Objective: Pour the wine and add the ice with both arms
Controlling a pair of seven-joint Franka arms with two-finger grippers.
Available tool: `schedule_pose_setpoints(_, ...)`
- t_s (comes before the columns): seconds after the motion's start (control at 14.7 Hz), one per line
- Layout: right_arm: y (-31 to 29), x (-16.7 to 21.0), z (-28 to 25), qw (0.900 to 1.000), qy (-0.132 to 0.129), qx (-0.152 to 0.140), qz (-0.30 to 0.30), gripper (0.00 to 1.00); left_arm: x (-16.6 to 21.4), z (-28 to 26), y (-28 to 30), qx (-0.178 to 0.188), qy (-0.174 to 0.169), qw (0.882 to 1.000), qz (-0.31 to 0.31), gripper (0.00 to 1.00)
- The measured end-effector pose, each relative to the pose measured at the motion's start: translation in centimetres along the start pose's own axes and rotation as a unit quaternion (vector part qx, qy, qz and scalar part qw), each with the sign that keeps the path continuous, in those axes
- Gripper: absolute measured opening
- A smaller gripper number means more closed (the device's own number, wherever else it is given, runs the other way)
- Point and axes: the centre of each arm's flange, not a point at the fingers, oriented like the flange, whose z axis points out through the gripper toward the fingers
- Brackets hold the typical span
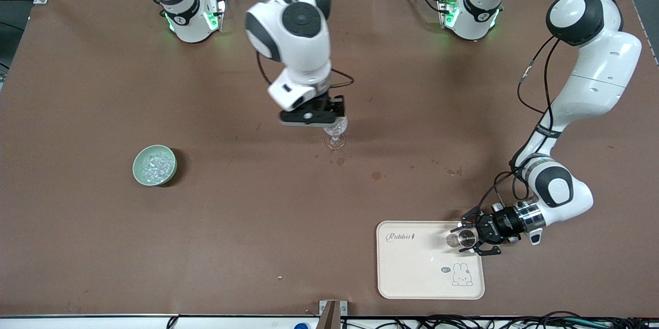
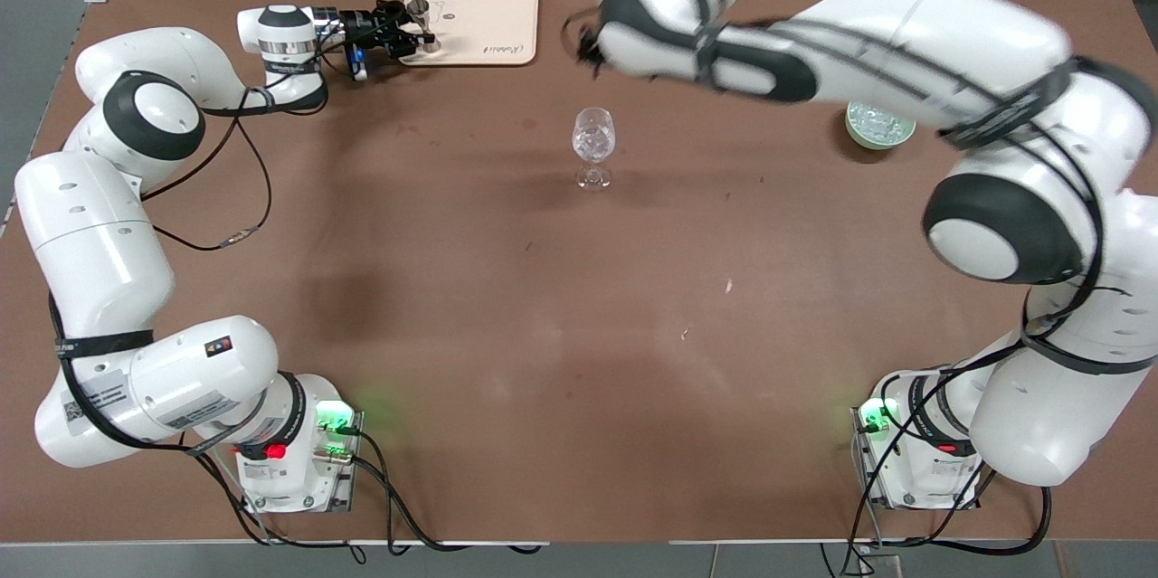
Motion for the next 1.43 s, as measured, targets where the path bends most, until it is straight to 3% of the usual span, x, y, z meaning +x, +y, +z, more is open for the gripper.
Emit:
schedule_pose_setpoints(0.14, 6.1, 4.5, -3.8, 0.999, 0.007, 0.003, 0.041, 0.97, -0.7, -1.5, 0.7, 0.007, 0.012, 1.000, 0.027, 0.72)
schedule_pose_setpoints(0.34, 15.3, 8.8, -7.0, 0.998, 0.010, 0.000, 0.061, 0.97, -3.1, -4.8, 1.4, 0.065, 0.041, 0.993, 0.091, 0.99)
schedule_pose_setpoints(0.61, 25.6, 11.0, -8.2, 0.997, 0.001, -0.011, 0.081, 0.97, -6.9, -14.0, 2.0, 0.171, 0.113, 0.963, 0.174, 1.00)
schedule_pose_setpoints(0.82, 31.2, 11.8, -8.5, 0.995, -0.002, -0.015, 0.094, 0.97, -14.4, -18.1, 1.8, 0.220, 0.175, 0.930, 0.237, 1.00)
schedule_pose_setpoints(0.96, 33.7, 11.9, -8.2, 0.995, -0.007, -0.018, 0.099, 0.97, -21.7, -18.3, 0.7, 0.258, 0.227, 0.892, 0.296, 1.00)
schedule_pose_setpoints(1.02, 34.6, 11.8, -8.0, 0.995, -0.010, -0.020, 0.101, 0.97, -25.3, -18.1, -0.3, 0.280, 0.255, 0.864, 0.331, 1.00)
schedule_pose_setpoints(1.16, 35.9, 11.3, -7.8, 0.995, -0.016, -0.022, 0.101, 0.97, -32.1, -17.4, -2.8, 0.330, 0.306, 0.795, 0.407, 1.00)
schedule_pose_setpoints(1.3, 37.9, 11.1, -7.8, 0.996, -0.022, -0.025, 0.087, 0.97, -36.9, -16.7, -5.3, 0.377, 0.334, 0.728, 0.465, 1.00)
schedule_pose_setpoints(1.43, 40.7, 11.2, -8.1, 0.997, -0.029, -0.028, 0.073, 0.97, -39.7, -16.3, -6.9, 0.409, 0.346, 0.673, 0.509, 1.00)
